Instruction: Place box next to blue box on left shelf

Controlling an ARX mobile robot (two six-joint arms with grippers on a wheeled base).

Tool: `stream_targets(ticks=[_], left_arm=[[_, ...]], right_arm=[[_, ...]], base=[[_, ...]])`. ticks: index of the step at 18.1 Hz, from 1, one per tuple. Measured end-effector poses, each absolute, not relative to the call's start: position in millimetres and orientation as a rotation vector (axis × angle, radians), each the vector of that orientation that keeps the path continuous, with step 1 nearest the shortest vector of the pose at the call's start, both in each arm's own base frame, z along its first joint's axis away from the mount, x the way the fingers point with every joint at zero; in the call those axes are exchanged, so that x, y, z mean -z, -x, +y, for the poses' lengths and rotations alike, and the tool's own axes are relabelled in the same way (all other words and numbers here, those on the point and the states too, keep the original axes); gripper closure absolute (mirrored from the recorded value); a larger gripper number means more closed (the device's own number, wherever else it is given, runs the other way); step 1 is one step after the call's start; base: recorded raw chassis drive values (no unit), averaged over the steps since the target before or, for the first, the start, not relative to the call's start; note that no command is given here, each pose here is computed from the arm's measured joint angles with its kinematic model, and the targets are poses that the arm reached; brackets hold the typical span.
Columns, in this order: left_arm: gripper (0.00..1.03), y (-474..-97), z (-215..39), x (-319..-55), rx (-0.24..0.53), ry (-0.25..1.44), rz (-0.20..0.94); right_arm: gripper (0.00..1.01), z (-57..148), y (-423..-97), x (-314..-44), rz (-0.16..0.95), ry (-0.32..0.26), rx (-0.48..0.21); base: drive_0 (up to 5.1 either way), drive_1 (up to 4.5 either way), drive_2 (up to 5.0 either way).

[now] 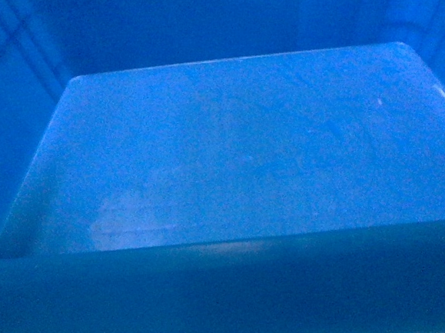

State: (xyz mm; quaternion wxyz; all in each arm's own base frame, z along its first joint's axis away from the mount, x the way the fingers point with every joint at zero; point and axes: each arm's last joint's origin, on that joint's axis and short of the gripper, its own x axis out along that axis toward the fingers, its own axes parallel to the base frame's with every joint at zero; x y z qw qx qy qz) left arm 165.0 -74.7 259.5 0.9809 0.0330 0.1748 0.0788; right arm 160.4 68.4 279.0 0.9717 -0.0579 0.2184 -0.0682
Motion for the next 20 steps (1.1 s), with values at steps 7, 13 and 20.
stream_targets(ticks=[7,13,20], left_arm=[[0.73,-165.0,-74.7,-259.4,-0.158,-0.066,0.353],[0.73,-164.6,-74.0,-259.8,-0.163,-0.069,0.351],[0.73,-164.7,-74.1,-259.8,-0.160,-0.067,0.351]], right_arm=[[0.89,68.5,-160.4,-278.7,0.444,0.119,0.139],[0.89,68.8,-161.0,-278.6,0.443,0.117,0.136],[0.89,68.7,-160.7,-278.5,0.445,0.118,0.135]], base=[[-5.0,2.48,2.5],[-2.5,1.23,1.2],[0.0,0.00,0.0]])
